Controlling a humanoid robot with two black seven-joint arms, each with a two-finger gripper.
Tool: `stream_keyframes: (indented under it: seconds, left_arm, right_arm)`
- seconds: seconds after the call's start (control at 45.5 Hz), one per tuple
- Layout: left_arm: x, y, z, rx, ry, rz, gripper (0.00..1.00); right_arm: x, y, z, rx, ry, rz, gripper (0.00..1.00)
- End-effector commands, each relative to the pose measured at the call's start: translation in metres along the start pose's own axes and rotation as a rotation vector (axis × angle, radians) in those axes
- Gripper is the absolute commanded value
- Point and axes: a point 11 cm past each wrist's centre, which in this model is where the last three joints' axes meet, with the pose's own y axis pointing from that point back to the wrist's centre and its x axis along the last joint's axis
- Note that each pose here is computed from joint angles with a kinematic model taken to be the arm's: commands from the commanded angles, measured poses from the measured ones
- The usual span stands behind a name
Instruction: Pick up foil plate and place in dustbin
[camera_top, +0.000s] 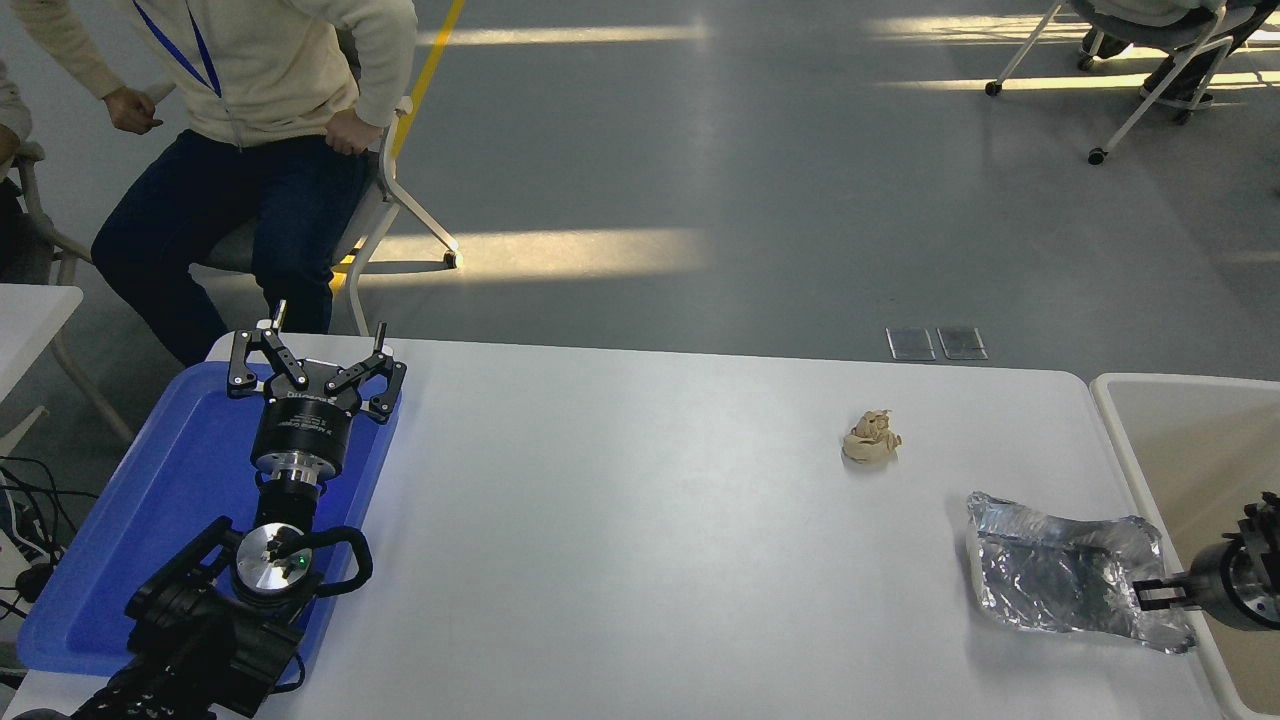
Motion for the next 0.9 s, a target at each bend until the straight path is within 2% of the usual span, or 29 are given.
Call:
stream_keyframes:
  seconds: [0.0, 0.418, 0.879]
  left_arm:
    - [0.0, 0.0, 0.0, 0.0, 0.0, 0.0, 1.0]
    - [0.0, 0.0, 0.0, 0.0, 0.0, 0.0, 1.0]
    - [0.0, 0.0, 0.0, 0.002, -0.001, -0.001, 1.0]
  right_arm:
    - [0.012, 0.007, -0.002, 0.031, -0.008, 0.018, 0.0]
    - [0.044, 0.062, 0.006, 0.107, -0.094, 0.022, 0.0]
    - [0.088, 0.17, -0.004, 0.213, -0.065, -0.025, 0.0]
